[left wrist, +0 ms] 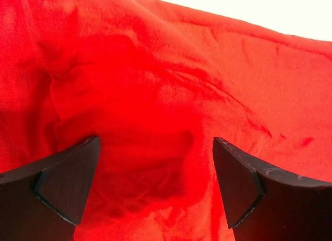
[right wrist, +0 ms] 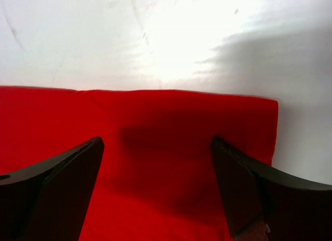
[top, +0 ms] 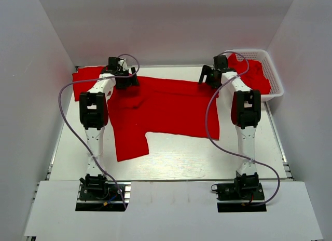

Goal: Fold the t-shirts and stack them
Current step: Grap the side of the flattened tshirt closest away from the robot with both arms, then fold the other side of the tshirt into a rectangle

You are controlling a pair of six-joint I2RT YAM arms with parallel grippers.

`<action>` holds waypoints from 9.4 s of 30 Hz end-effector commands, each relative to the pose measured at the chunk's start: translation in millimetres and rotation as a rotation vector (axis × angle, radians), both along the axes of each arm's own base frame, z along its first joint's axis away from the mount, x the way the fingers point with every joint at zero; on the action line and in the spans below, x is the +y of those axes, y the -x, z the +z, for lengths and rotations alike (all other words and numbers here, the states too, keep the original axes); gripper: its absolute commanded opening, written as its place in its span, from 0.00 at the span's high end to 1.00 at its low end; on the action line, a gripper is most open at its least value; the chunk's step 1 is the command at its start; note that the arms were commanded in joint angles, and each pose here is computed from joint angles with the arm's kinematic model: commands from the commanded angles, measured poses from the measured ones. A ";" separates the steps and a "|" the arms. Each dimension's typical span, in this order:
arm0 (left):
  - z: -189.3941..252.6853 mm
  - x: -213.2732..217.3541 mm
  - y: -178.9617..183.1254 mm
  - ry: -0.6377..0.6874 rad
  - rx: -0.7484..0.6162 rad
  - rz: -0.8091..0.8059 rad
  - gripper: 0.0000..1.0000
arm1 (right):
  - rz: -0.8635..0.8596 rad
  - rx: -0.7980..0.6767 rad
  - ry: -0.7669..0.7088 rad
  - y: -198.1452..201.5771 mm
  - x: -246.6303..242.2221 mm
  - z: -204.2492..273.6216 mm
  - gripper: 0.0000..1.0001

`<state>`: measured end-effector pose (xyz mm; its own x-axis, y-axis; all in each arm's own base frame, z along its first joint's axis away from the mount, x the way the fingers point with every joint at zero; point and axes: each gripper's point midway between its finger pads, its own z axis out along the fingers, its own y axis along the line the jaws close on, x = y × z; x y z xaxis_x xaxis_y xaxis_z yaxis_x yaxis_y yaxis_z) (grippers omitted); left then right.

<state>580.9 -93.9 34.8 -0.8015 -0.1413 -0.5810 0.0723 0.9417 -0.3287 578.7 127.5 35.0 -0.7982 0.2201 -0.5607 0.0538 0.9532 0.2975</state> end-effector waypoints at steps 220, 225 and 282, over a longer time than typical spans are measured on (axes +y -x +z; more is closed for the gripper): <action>114.5 4.4 -20.5 -0.064 -0.169 0.136 0.00 | -0.169 0.124 0.260 76.3 -84.4 57.2 0.10; 153.5 5.5 -11.5 -0.061 -0.225 0.131 0.00 | -0.095 0.083 0.188 84.2 -66.6 82.0 0.10; -24.1 -6.1 118.1 -0.089 0.229 0.115 0.00 | 0.079 -0.014 0.317 69.5 6.8 41.4 0.10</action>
<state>483.2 -124.9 35.4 -0.8522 -0.2088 -0.4797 -0.0363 0.9383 -0.3440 488.9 157.1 32.8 -0.8550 -0.0390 -0.5171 -0.0710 0.9966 0.0423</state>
